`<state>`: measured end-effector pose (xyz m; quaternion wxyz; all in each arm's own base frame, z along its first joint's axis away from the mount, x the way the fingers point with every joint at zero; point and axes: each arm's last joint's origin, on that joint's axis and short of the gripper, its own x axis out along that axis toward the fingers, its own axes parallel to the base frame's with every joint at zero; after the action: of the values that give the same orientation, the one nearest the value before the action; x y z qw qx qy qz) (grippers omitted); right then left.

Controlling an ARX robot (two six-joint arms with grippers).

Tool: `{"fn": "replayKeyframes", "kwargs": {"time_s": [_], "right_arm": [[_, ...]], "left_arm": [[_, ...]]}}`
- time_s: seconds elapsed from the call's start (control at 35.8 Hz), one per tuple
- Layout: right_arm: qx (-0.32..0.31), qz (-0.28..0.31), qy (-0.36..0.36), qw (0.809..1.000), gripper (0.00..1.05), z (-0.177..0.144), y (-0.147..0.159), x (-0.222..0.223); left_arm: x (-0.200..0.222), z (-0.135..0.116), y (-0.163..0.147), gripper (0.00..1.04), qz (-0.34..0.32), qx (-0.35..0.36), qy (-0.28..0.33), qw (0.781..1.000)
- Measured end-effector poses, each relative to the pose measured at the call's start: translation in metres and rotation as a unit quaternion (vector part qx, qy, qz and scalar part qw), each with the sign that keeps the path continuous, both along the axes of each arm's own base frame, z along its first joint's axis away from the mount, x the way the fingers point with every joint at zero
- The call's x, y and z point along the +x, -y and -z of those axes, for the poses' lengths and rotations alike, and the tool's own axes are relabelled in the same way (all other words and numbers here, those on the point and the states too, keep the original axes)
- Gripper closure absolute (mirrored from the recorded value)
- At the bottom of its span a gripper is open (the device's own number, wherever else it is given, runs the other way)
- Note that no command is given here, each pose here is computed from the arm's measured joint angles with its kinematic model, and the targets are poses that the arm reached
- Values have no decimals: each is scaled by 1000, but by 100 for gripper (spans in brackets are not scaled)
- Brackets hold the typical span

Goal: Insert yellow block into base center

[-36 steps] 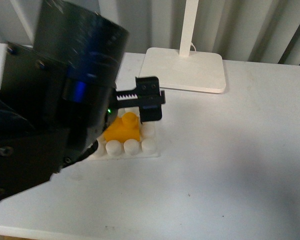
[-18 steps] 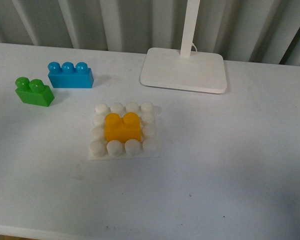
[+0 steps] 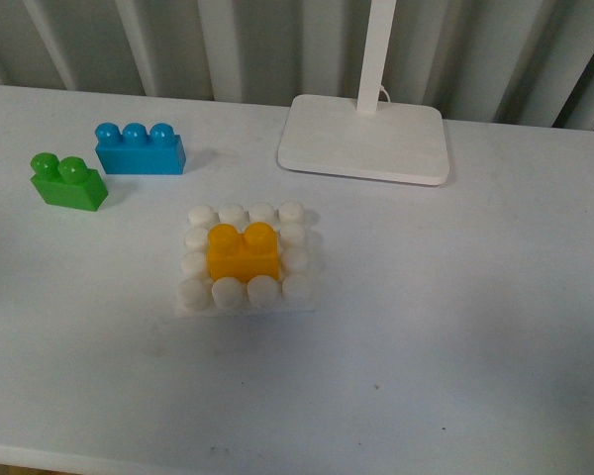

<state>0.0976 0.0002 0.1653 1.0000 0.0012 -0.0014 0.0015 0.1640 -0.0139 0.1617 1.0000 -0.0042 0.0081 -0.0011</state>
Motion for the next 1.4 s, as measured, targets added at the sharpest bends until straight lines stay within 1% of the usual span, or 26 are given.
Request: {"fn": "replayKeyframes", "kwargs": {"time_s": [0.06,0.08,0.2,0.59,1.4], "right_arm": [[0,0,0,1000,9,0,0,0],[0,0,0,1000,9,0,0,0],[0,0,0,1000,9,0,0,0],[0,0,0,1000,9,0,0,0],[0,0,0,1000,9,0,0,0]], "left_arm": [[-5,-1,-2,101,1,1,1,1000],[-8,-1,-5,101,12,1,1,1000],[-17,-1,-14,101,-3,1,2,1000],[-37,-7,-14,101,0,1,12,1000],[-55,-8,-14,101,0,0,15,1000]]}}
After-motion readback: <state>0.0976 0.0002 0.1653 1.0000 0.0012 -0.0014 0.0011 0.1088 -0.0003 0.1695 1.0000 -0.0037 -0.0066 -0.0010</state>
